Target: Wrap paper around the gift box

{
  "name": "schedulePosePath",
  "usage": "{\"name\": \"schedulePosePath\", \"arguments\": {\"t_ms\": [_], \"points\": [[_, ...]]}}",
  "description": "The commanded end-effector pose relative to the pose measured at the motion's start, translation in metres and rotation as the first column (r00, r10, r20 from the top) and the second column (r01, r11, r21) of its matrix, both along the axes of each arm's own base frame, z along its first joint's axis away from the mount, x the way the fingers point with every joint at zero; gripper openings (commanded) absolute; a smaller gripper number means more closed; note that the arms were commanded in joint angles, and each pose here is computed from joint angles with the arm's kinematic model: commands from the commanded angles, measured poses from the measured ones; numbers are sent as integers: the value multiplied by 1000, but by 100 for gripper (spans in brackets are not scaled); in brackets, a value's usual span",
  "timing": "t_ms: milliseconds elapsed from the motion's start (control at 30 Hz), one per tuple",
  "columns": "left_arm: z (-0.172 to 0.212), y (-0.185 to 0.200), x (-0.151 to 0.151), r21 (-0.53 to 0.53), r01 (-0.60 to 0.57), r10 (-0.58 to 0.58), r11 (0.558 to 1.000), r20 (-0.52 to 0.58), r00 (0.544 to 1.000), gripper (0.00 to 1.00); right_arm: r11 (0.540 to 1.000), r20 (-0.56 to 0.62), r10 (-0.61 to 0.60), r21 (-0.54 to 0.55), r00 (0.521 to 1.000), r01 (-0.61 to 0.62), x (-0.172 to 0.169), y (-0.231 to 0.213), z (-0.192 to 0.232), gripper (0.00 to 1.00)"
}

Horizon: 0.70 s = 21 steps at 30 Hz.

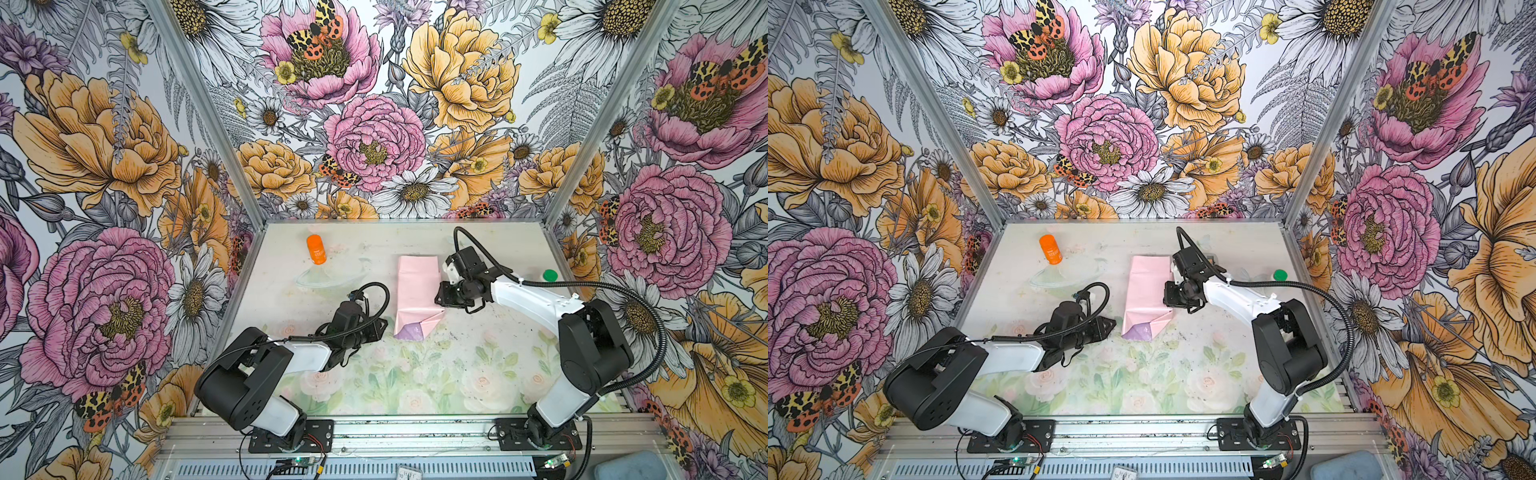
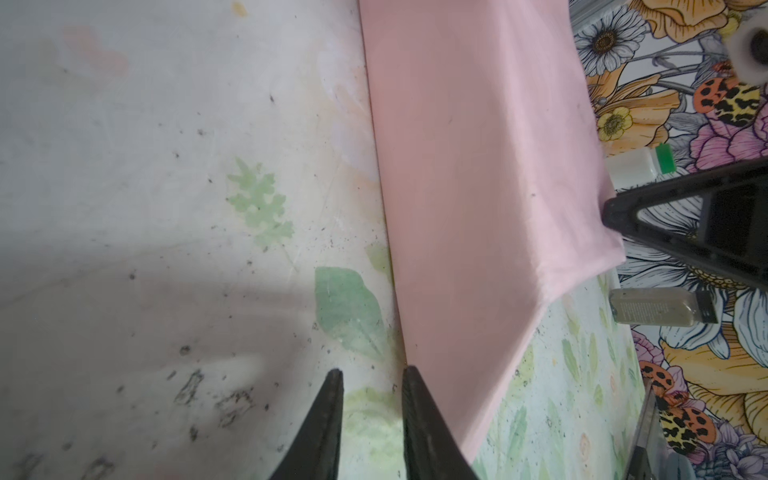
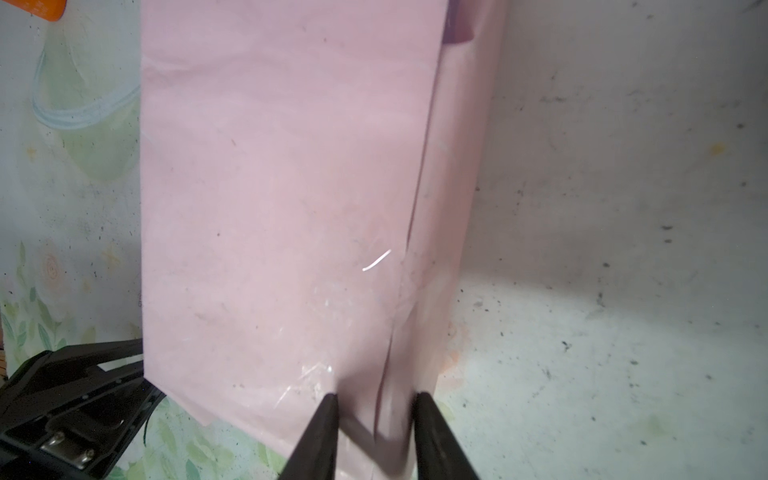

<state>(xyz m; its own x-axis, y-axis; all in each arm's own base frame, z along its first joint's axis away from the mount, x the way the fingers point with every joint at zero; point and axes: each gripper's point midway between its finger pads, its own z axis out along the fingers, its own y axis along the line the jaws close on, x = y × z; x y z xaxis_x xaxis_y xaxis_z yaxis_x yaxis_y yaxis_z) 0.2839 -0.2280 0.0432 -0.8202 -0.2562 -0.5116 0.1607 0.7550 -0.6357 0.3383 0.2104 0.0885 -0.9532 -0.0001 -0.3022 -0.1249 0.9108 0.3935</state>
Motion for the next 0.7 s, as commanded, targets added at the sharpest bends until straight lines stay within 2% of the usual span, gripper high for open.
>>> {"name": "schedulePosePath", "arguments": {"t_ms": [0,333,667], "points": [[11,-16,1,-56,38,-37,998,29,999,26,1000,0,-9,-30,1000,9,0,-2,-6,30],[2,-29,-1,-66,68,-67,995,16,998,21,999,-4,-4,-36,1000,4,-3,2,-8,28],[9,-55,-4,-156,131,-129,979,21,991,16,999,0,-4,-38,1000,4,-1,3,-9,26]]}}
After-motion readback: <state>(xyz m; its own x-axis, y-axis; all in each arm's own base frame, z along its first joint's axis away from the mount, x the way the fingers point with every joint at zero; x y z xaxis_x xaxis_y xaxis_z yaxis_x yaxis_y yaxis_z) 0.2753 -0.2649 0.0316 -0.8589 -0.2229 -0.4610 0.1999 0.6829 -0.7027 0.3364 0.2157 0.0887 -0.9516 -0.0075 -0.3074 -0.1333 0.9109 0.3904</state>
